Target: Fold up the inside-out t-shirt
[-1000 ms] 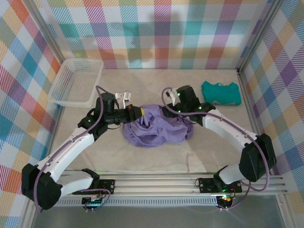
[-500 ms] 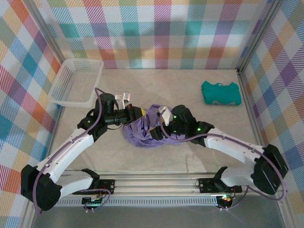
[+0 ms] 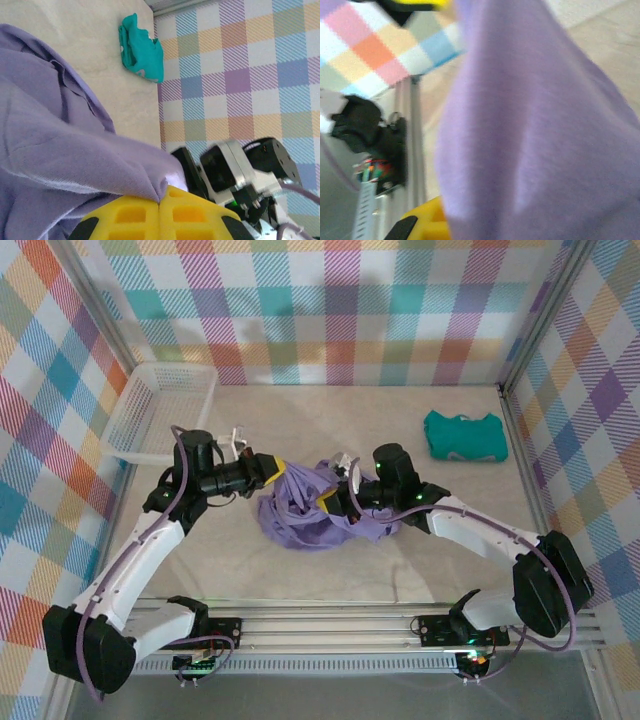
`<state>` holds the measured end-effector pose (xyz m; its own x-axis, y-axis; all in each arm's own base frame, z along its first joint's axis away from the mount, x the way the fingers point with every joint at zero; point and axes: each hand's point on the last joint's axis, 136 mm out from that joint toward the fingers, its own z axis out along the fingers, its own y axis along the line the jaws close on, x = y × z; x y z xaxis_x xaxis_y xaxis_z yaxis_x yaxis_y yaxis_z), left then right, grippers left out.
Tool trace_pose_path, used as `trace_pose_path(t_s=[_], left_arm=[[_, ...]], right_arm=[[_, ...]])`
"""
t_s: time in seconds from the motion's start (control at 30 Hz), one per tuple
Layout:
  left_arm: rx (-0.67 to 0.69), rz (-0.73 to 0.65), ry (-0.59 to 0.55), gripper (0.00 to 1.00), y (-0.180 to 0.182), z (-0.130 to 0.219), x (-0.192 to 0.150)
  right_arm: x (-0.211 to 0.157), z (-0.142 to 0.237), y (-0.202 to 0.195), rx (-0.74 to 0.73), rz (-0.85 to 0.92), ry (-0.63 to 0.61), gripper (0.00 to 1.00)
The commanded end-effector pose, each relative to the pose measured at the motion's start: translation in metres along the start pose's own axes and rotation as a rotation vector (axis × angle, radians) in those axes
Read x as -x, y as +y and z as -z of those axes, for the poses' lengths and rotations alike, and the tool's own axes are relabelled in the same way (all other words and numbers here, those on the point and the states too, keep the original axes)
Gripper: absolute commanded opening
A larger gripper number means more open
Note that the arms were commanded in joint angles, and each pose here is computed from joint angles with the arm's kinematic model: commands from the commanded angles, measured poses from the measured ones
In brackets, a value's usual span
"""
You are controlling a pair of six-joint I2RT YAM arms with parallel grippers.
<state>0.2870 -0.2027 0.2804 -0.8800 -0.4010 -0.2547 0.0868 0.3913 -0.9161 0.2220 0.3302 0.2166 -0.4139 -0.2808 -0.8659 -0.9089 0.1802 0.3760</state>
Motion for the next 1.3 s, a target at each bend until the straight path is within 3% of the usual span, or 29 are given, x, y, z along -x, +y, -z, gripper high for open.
trace_pose_path(t_s=[0.0, 0.07, 0.17, 0.33, 0.43, 0.6, 0.9, 1.13, 1.27], left_arm=[[0.043, 0.030, -0.062, 0.00, 0.012, 0.001, 0.018], [0.160, -0.024, -0.102, 0.02, 0.029, 0.005, 0.023], [0.280, -0.107, -0.121, 0.16, 0.044, 0.015, 0.020], [0.311, -0.196, -0.061, 0.50, 0.048, 0.023, -0.013], [0.275, -0.202, -0.003, 0.56, 0.050, 0.020, -0.038], [0.233, -0.224, 0.080, 0.54, 0.050, 0.001, -0.056], [0.210, -0.258, 0.142, 0.33, 0.050, -0.028, -0.056], [0.253, -0.246, 0.156, 0.32, 0.065, -0.035, -0.056], [0.246, -0.254, 0.153, 0.14, 0.062, -0.037, -0.054]], right_arm=[[0.011, 0.005, 0.039, 0.248, 0.087, -0.053, 0.00], [0.016, 0.005, 0.038, 0.253, 0.093, -0.064, 0.00], [0.020, 0.001, 0.028, 0.212, 0.075, -0.058, 0.00], [0.025, -0.004, 0.014, 0.165, 0.032, -0.056, 0.00], [0.027, -0.005, 0.010, 0.150, 0.025, -0.057, 0.00], [0.025, -0.005, 0.006, 0.133, 0.018, -0.046, 0.00], [0.020, -0.004, 0.007, 0.126, 0.011, -0.039, 0.00], [0.020, -0.003, 0.007, 0.121, 0.014, -0.038, 0.00], [0.017, -0.003, 0.003, 0.097, 0.009, -0.028, 0.00]])
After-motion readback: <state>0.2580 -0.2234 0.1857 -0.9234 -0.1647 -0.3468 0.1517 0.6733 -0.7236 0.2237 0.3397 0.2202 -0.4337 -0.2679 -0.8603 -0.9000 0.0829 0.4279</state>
